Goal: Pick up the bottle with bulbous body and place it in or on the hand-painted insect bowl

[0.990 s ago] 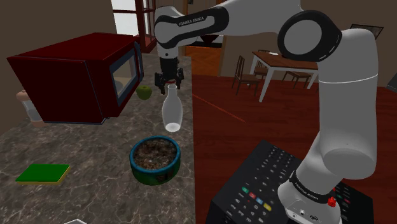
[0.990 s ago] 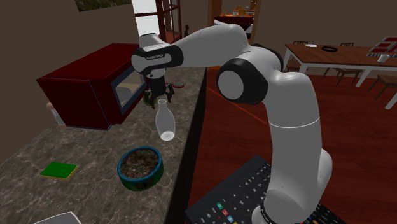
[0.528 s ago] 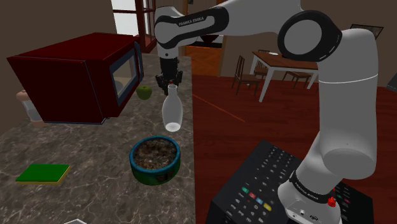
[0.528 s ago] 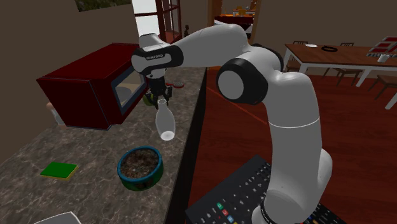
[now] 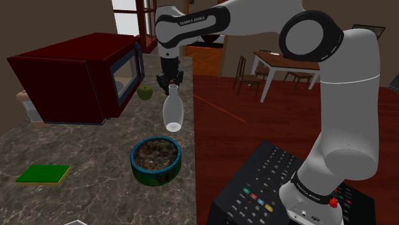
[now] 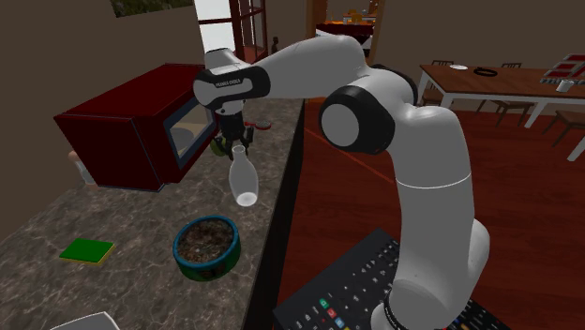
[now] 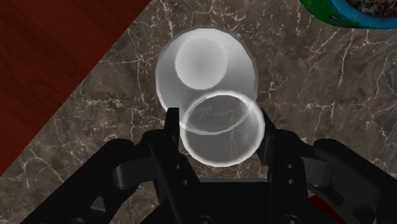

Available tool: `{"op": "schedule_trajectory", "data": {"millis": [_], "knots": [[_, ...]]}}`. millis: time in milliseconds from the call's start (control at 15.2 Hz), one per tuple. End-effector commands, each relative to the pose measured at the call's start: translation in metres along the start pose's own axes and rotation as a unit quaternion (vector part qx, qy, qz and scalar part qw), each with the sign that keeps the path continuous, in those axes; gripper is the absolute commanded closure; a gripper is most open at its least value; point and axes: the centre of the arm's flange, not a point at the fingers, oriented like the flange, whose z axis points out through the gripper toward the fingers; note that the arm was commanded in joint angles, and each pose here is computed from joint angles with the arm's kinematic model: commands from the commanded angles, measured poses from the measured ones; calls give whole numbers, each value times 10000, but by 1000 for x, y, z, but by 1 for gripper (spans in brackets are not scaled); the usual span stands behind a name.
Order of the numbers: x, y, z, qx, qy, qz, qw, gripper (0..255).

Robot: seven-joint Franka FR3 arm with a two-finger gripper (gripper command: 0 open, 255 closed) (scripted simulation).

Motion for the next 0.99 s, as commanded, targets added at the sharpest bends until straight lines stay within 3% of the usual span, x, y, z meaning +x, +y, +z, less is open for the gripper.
{"op": "schedule_trajectory", "data": {"millis": [0,924], "knots": [[-1,0,-8,0,2,0,10000,255],[-8,0,-82,0,2,0,10000,255]]}}
